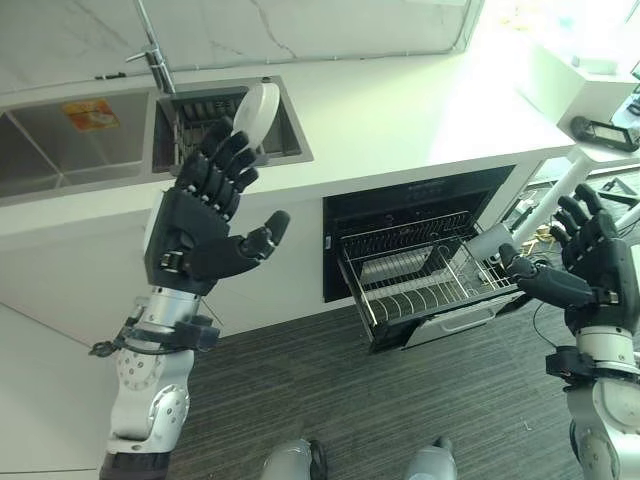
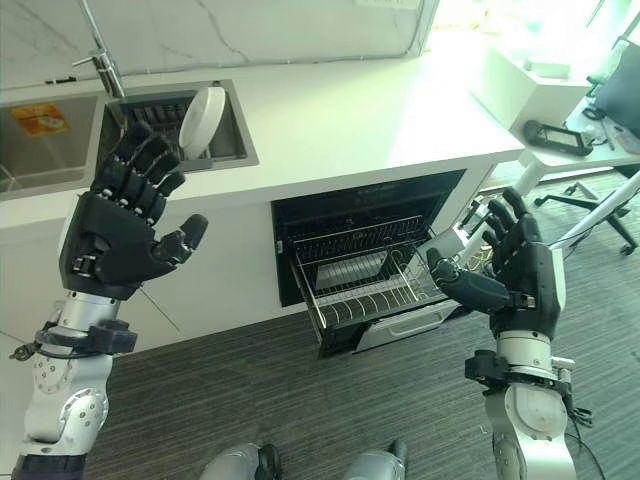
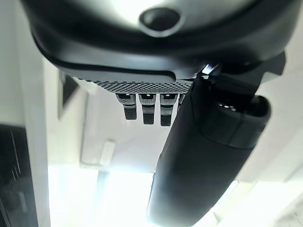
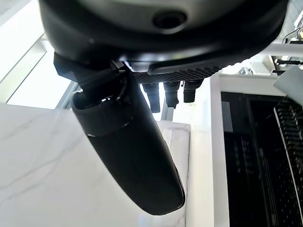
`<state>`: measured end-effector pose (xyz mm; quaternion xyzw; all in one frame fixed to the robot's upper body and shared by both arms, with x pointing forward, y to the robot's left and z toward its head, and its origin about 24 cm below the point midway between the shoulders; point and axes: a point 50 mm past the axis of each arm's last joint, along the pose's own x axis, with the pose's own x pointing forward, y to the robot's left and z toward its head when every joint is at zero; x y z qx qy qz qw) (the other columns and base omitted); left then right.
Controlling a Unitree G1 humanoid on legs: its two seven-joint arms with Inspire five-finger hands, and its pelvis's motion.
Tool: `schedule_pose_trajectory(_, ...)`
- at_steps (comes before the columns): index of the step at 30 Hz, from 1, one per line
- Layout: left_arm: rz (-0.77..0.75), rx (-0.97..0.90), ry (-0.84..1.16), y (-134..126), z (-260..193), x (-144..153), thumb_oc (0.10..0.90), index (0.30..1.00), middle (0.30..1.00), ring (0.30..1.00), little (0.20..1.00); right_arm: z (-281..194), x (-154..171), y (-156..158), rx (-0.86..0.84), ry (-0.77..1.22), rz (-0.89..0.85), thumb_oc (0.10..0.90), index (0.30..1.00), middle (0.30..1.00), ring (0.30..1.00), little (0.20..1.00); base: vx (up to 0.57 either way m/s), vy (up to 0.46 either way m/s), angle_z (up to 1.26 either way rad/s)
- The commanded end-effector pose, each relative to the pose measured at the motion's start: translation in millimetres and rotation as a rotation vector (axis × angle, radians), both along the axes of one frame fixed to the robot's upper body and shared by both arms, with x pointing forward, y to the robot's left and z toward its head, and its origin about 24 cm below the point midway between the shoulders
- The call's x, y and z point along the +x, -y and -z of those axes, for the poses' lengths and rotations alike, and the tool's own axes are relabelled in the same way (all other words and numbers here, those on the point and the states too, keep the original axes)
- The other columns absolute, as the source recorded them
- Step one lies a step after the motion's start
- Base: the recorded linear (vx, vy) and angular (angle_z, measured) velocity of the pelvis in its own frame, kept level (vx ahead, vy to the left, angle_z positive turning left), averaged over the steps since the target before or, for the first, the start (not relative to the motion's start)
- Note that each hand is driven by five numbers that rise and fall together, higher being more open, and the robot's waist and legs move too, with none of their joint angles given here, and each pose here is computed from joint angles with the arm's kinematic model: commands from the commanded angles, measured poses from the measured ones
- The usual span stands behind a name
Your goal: Place the dishes in the dishwasher.
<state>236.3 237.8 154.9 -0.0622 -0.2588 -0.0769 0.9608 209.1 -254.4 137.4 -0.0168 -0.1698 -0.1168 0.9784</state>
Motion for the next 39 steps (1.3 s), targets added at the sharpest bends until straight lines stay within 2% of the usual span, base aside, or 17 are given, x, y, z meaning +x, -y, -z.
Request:
schedule_pose_trajectory(1,0.078,0.008,0.206,13.5,-39.8,-12.6,0.8,0.9,0.9,0.9,0.9,-56.3,7.7,-1.6,-0.111,0.297,-0.045,0.8,0.9,0.9,0.9,0.9,0.03,0.106,-0.81)
schedule_pose_trajectory(8,0.106,-0.004,0.241,20.9,-34.4,-17.8,0.8,0.9,0.9,0.9,0.9,-62.8,2.4,12.6,-0.183,0.306,0.007,0.8,0.9,0.9,0.9,0.9,0.02,-0.078,0.17)
schedule_pose_trajectory(11,0.125,-0.053,0.197,20.6,-27.6,-17.6,0.8,0.9,0.9,0.9,0.9,-64.3,0.3,14.5,-0.144,0.31,-0.002,0.8,0.9,0.9,0.9,0.9,0.09,-0.146,0.04)
schedule_pose_trajectory(14,0.106,0.011,0.217,26.4,-29.1,-18.0,0.8,0.9,0.9,0.9,0.9,-61.2,2.6,8.6,-0.141,0.302,-0.009,0.8,0.9,0.9,0.9,0.9,0.07,-0.128,-0.27)
schedule_pose_trajectory(19,0.065,-0.047,0.19,17.1,-25.9,-19.6,0.8,0.9,0.9,0.9,0.9,-58.7,3.1,5.8,-0.162,0.264,-0.009,0.8,0.9,0.9,0.9,0.9,0.05,-0.106,-0.15)
schedule_pose_trajectory(24,0.069,-0.044,0.217,19.1,-26.1,-24.2,0.8,0.9,0.9,0.9,0.9,-67.9,5.4,10.1,-0.188,0.28,-0.013,0.8,0.9,0.9,0.9,0.9,0.01,-0.085,0.05)
schedule_pose_trajectory(34,0.015,-0.06,0.337,16.6,-35.4,-36.2,0.8,0.9,0.9,0.9,0.9,-65.3,4.5,-0.4,-0.149,0.274,-0.138,0.8,0.9,0.9,0.9,0.9,0.21,0.187,-0.03)
schedule_pose_trajectory(39,0.033,-0.035,0.356,14.3,-42.3,-35.4,0.8,0.9,0.9,0.9,0.9,-62.9,-4.8,6.0,-0.106,0.275,-0.102,0.8,0.9,0.9,0.9,0.9,0.26,0.191,-0.34)
